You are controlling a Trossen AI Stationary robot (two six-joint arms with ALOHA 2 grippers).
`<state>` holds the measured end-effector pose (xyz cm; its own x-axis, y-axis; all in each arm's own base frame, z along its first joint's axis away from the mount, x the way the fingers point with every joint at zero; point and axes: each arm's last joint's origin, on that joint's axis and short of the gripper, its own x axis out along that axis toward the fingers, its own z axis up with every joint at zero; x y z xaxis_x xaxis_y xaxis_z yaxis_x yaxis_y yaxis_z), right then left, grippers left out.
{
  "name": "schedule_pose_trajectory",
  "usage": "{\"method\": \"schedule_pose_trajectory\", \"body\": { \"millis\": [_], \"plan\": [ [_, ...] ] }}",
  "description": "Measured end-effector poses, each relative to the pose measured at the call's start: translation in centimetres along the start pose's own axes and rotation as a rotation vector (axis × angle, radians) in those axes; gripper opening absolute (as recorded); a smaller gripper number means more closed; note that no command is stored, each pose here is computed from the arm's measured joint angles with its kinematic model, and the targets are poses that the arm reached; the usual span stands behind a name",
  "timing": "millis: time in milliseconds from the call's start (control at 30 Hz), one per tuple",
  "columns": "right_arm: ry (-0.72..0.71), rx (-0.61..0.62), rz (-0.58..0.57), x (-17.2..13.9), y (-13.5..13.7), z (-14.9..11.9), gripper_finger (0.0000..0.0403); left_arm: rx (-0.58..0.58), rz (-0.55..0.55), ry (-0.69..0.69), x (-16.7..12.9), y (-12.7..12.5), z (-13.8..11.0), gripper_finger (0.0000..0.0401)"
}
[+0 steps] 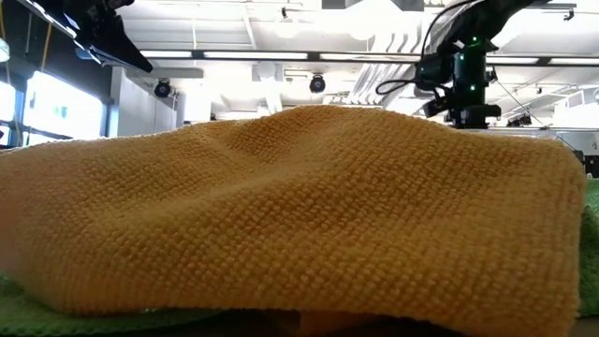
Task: Sort microfiber towel by color & place in baskets
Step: Put the orange microfiber towel into the top transparent bin
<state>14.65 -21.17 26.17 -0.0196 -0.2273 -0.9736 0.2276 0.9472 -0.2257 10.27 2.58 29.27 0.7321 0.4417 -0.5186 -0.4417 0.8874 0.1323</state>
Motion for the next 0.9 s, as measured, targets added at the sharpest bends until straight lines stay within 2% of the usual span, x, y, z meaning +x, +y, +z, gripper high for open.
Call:
{"method": "schedule_pose_trajectory", "body": {
  "millis": [233, 433, 500, 700, 900],
  "plan": [
    [-0.044, 0.043, -0.005, -2.9, -0.8, 0.3, 0.0, -0.001, 0.0, 0.0, 0.0, 0.0, 0.0, 0.0],
    [-0.16, 0.051, 0.106, -4.6, -0.8, 0.7, 0.0, 0.0, 0.0, 0.0, 0.0, 0.0, 0.0, 0.0],
    [-0.191, 0.027, 0.143, -4.5, -0.7, 0.7, 0.0, 0.0, 0.0, 0.0, 0.0, 0.0, 0.0, 0.0],
    [-0.174, -0.081, 0.16, -3.6, -0.3, 0.5, 0.0, 0.0, 0.0, 0.0, 0.0, 0.0, 0.0, 0.0],
    [-0.108, -0.085, 0.182, -1.4, 0.5, 0.1, 0.0, -0.006, -0.001, 0.001, 0.0, 0.0, 0.0, 0.0]
  ]
}}
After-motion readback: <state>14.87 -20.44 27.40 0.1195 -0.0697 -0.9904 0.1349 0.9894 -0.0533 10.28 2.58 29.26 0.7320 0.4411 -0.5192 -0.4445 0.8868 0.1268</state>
